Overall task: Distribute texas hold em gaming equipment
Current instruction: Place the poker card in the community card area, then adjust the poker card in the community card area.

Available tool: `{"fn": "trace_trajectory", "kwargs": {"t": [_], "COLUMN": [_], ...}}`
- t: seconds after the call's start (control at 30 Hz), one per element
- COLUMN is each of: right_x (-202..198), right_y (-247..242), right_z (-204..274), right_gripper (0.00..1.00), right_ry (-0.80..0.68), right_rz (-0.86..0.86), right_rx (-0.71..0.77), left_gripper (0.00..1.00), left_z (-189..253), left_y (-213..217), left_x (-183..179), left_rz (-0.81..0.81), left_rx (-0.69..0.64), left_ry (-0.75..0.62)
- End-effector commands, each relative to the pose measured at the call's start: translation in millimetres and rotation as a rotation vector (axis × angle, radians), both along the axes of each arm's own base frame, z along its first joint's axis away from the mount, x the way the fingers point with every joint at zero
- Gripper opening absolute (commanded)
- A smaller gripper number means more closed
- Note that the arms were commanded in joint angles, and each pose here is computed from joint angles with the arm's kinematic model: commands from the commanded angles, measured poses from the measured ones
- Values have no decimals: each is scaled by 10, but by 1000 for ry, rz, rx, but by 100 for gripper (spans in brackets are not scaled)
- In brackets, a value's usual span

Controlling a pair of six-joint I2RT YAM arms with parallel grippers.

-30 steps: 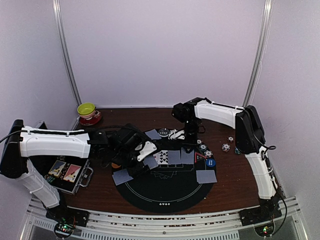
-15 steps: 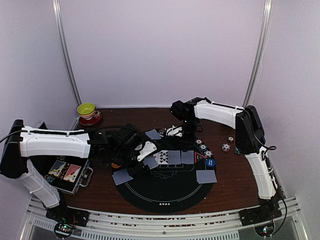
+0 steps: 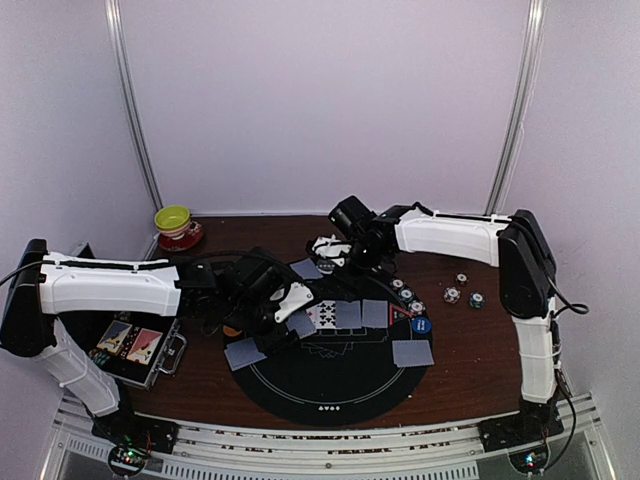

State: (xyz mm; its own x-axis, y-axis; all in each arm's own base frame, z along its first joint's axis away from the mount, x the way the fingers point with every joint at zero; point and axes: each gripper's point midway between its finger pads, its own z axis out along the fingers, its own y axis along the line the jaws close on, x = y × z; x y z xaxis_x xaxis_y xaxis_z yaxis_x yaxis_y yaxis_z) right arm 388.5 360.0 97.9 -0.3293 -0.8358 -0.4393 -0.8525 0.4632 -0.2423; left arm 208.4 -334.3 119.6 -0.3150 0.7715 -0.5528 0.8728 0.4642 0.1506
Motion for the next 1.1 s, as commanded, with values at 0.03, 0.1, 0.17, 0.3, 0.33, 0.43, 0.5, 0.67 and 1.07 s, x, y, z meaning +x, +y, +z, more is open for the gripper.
{"fn": "trace_trajectory", "kwargs": {"t": [0.03,0.1,0.17,0.3,0.33,0.43,0.5,0.67,1.07], "right_x": [162,176,190,146,125,70,35,-25,-71], "right_y": [150,170,169,140,131,93,77,36,-48], "right_z": [-46,-86,-124,-255,-284,-353,-391,-513,-665], "right_gripper": [100,100,100,100,100,100,100,100,100], "right_ry": [-48,-56,-59,-37,-32,-21,-19,-5,0], "right_rz": [-131,-145,-153,-152,-149,-140,-135,-128,-129], "right_rx": [89,93,93,63,54,32,17,-14,-72], "left_gripper": [66,66,66,66,66,66,66,66,66], "left_z": [147,142,148,153,154,168,163,165,161], "left_y": [-13,-10,-8,-2,-1,-7,-5,-5,8], "left_x": [22,17,18,21,22,23,20,18,15], "left_rz": [1,1,1,2,2,1,0,2,3], "left_rx": [-46,-45,-46,-46,-46,-50,-49,-51,-50], "left_ry": [-31,-30,-30,-34,-35,-36,-35,-33,-35]}}
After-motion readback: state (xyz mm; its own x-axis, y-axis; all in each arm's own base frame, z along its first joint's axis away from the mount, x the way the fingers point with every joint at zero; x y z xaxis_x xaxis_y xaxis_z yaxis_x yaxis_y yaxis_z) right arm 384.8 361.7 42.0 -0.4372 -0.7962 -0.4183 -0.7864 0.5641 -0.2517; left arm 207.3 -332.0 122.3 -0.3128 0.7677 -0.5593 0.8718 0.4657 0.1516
